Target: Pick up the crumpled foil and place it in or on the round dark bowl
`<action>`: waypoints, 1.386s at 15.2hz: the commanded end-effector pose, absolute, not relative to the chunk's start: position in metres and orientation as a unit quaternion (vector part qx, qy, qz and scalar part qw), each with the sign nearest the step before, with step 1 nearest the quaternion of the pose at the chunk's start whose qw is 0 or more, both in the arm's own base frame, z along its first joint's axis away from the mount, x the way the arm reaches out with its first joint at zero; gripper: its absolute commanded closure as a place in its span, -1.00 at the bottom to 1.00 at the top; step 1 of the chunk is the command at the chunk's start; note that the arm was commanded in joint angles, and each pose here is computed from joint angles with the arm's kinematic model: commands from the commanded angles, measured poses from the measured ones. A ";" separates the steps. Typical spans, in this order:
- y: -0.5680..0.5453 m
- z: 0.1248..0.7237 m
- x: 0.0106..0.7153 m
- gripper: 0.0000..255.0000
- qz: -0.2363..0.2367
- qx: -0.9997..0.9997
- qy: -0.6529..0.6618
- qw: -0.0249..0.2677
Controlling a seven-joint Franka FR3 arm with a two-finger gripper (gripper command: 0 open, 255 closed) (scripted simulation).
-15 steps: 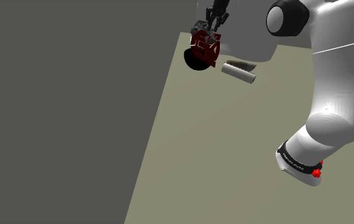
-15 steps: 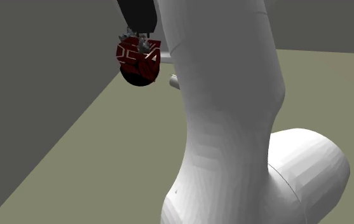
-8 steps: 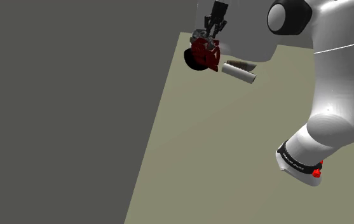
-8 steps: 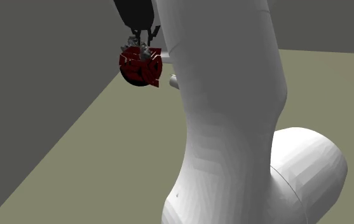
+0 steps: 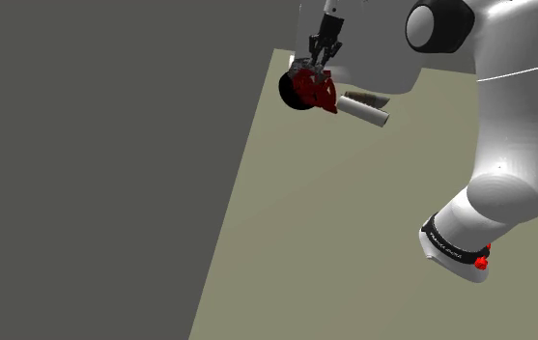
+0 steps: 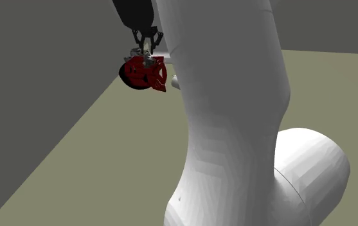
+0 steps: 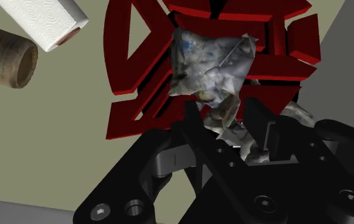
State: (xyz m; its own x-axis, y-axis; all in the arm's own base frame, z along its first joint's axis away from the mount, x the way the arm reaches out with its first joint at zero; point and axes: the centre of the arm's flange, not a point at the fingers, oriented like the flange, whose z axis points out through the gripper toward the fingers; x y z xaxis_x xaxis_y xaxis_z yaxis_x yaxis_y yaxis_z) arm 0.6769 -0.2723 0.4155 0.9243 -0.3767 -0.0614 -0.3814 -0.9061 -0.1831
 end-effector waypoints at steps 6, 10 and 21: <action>-0.271 0.408 0.677 1.00 0.015 -0.976 0.194 0.097; -0.267 0.404 0.679 -1.00 0.015 -0.976 0.194 0.097; -0.281 0.457 0.677 -1.00 0.015 -0.976 0.194 0.097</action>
